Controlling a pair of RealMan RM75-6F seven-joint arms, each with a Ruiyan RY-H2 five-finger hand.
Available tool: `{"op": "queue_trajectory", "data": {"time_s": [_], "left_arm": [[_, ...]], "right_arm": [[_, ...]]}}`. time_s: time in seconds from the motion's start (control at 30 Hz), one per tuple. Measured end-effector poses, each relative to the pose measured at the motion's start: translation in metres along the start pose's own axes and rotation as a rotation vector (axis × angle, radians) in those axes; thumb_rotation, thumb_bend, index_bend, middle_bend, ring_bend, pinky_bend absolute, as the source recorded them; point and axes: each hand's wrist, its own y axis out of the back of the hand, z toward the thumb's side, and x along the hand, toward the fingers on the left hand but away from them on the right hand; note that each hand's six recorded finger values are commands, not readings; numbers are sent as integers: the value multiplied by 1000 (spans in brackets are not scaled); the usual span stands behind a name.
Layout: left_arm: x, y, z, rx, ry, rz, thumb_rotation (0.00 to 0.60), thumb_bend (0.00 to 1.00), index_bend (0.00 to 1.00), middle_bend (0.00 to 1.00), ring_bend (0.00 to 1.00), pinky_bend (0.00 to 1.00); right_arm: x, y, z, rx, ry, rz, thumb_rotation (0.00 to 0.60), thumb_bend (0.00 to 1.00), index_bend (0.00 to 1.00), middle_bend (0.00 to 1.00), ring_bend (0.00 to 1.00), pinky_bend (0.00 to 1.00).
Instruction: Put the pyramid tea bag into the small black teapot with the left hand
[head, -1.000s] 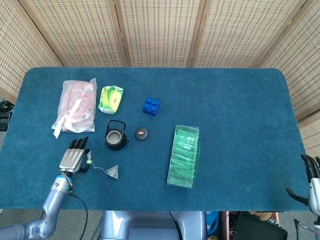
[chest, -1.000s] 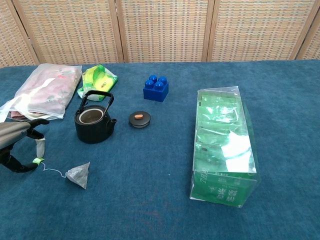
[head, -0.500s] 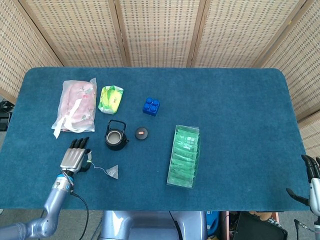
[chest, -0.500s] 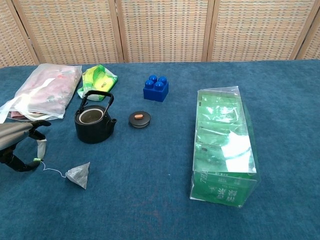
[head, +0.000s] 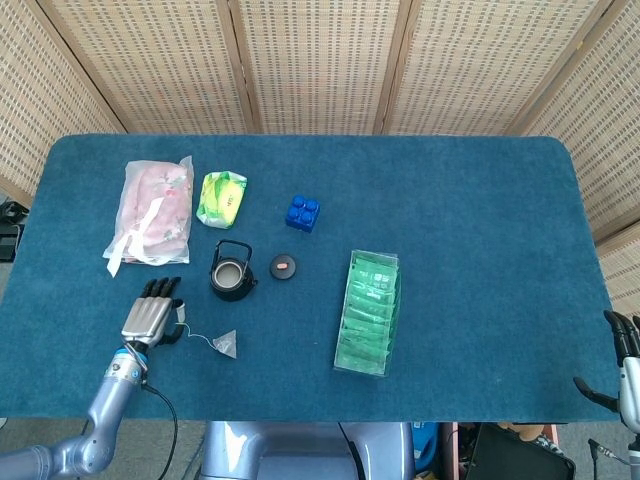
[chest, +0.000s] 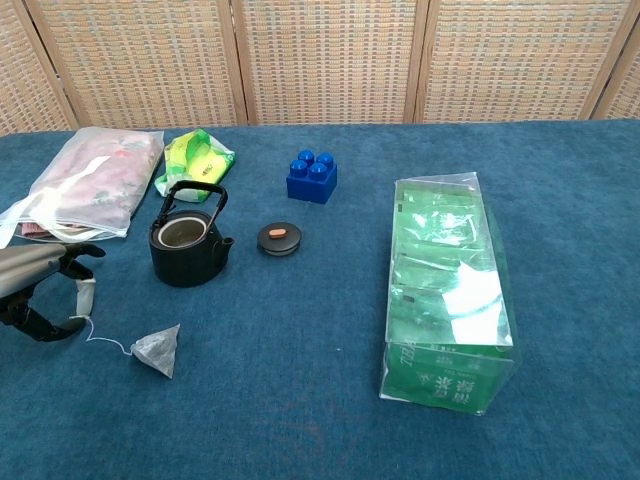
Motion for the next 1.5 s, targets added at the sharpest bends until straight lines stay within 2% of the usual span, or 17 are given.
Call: {"op": "queue_trajectory", "data": {"time_s": [0.27,0.53,0.73,0.93,1.23,1.5], "left_arm": [[-7,31,7,-120,-43,50,600,440,597,81,0,0],[-19,93,27,-217,-137,177,600,441,597,82,0,0],[-23,123,46,-263,-207,236,600,441,597,84,0,0],[-22,141,57,-276,-242,273,600,440,597,85,0,0],[-9,171,63,-278,-241,340,600,441,597,84,0,0],[5,180,70,-269,-236,345,600,441,597,84,0,0]], "right_arm": [[0,0,0,-3,1,-1,569,7,118,199,88,157],[0,-1,-1,-12,2,-1,566,7,118,199,88,157],[1,-3,-3,-18,-1,2,567,8,118,200,88,157],[1,-5,-3,-22,1,6,567,7,118,200,88,157],[1,-8,-5,-24,-8,16,569,8,118,200,88,157],[1,-8,-7,-27,-15,17,570,7,118,200,88,157]]}}
